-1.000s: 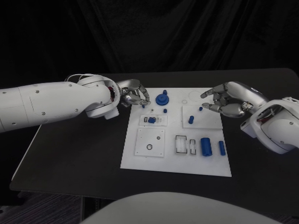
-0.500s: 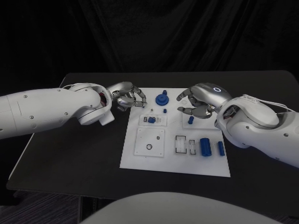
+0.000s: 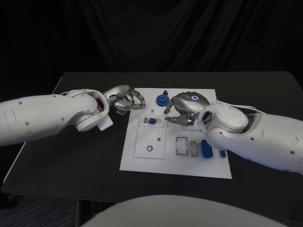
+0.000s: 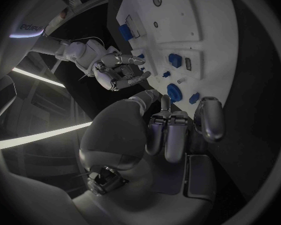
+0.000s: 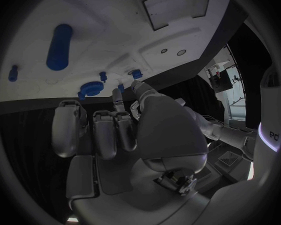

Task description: Assemble the parts on the task board

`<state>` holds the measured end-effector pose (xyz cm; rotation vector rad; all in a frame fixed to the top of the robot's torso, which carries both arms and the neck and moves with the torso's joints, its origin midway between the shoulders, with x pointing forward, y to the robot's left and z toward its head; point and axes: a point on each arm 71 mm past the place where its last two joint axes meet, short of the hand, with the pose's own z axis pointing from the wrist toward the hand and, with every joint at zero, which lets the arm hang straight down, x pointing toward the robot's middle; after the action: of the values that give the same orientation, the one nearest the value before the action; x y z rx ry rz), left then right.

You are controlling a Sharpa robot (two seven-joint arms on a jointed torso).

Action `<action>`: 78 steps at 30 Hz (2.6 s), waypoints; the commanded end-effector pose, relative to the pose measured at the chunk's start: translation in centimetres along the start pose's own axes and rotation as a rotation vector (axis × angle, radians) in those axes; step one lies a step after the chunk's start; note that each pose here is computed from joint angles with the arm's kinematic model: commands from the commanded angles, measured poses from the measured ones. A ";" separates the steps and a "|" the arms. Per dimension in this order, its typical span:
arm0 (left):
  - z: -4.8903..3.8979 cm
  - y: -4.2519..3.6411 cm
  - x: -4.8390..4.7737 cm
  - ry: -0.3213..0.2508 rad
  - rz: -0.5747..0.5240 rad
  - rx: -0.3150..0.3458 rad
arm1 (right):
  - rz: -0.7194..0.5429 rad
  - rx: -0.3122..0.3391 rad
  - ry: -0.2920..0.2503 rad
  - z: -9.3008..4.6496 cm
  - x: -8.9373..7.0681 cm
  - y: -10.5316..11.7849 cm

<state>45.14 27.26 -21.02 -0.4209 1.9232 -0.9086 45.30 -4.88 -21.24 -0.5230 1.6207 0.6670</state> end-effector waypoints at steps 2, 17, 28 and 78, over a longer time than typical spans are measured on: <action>-0.05 -0.03 -0.02 -0.022 -0.019 0.027 | -0.062 0.024 0.031 0.5 0.8 0.4; -0.06 0.51 0.21 -0.025 -0.022 0.013 | -0.041 -0.008 -0.016 1.7 1.3 2.1; 0.03 0.77 0.45 -0.013 -0.024 0.001 | -0.026 -0.028 -0.036 2.2 1.7 3.1; 0.47 0.70 1.00 0.002 -0.025 0.001 | 0.027 -0.090 -0.157 2.7 3.7 3.3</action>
<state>45.16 27.02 -22.27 -0.4424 1.9253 -0.9093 44.77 -0.54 -25.19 -0.5227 1.5371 0.7352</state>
